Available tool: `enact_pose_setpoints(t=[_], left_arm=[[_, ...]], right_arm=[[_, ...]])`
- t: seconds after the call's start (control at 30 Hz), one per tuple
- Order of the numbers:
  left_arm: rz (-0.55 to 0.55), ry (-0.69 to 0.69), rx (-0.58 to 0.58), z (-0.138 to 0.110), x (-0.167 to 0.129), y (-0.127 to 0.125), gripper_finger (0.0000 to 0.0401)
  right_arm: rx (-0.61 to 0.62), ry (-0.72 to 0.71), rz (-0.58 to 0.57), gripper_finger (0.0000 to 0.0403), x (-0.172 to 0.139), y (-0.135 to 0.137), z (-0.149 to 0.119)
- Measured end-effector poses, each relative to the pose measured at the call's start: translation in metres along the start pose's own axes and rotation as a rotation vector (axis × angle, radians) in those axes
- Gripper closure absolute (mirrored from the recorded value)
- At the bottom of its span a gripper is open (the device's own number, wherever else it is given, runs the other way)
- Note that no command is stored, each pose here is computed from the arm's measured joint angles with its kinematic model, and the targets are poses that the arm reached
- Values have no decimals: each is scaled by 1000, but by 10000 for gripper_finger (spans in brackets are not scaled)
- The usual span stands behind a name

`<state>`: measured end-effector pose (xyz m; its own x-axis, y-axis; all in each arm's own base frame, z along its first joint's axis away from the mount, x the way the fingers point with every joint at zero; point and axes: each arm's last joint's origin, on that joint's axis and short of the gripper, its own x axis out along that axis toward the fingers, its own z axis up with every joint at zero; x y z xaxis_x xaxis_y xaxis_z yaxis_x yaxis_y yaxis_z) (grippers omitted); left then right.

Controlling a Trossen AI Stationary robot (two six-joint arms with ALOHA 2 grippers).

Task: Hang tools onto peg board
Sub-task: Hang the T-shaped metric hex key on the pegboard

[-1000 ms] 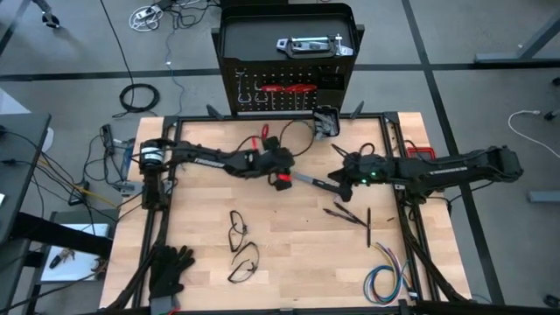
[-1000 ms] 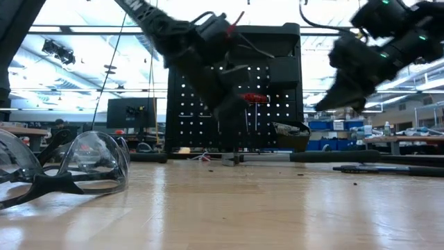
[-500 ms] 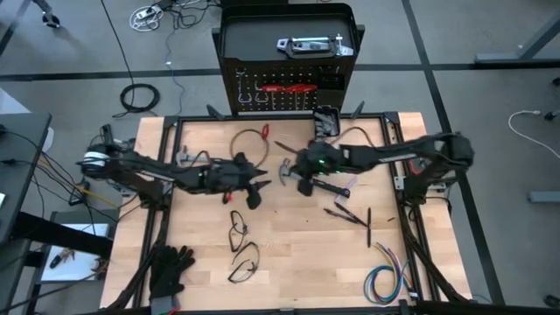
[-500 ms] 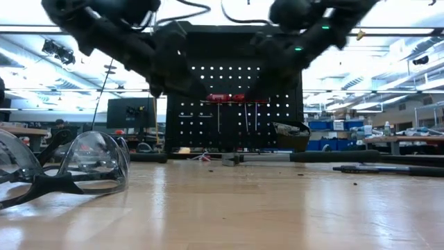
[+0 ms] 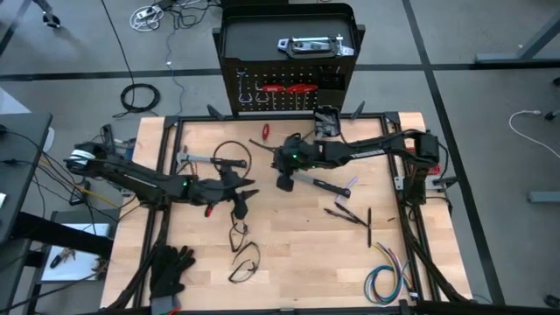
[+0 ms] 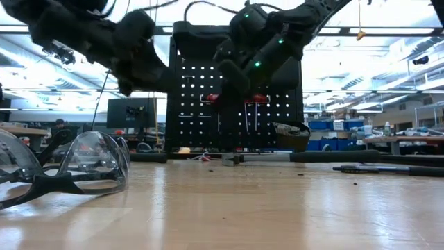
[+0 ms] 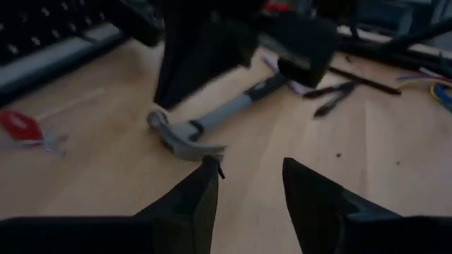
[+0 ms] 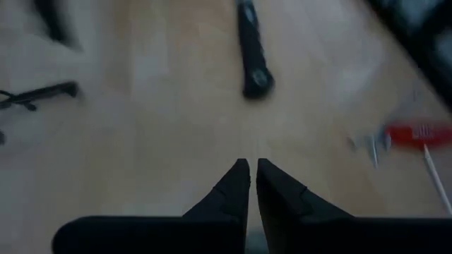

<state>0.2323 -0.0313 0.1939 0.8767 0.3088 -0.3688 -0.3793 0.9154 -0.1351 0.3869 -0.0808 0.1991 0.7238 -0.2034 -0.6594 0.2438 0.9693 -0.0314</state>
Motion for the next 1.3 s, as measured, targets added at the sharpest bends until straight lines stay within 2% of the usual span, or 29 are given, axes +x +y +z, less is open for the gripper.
enact_pose_setpoints(t=[0.07, 0.17, 0.33, 0.5, 0.57, 0.7, 0.77, 0.97, 1.3], left_arm=[[-22, -24, 14, 2, -9, 1, 245], [-23, -67, 39, 6, -18, 5, 245], [70, -86, 102, 8, -30, 14, 245], [101, -121, 104, 15, -40, 20, 245], [121, -140, 116, 17, -42, 22, 245], [194, -157, 120, 21, -40, 28, 245], [212, -161, 113, 22, -37, 30, 245], [251, -141, 128, 21, -32, 37, 245], [244, -132, 118, 20, -32, 37, 245]], right_arm=[[21, 81, -24, 354, 5, -12, 0], [-15, 186, -54, 324, 17, -28, -2], [-45, 338, -67, 250, 35, -56, 10], [0, 348, -57, 202, 38, -84, 33], [10, 341, -27, 197, 44, -94, 36], [41, 429, 0, 197, 63, -114, 30], [44, 476, 5, 200, 71, -121, 27], [50, 492, 9, 204, 91, -133, 32], [89, 473, -23, 210, 91, -152, 35]])
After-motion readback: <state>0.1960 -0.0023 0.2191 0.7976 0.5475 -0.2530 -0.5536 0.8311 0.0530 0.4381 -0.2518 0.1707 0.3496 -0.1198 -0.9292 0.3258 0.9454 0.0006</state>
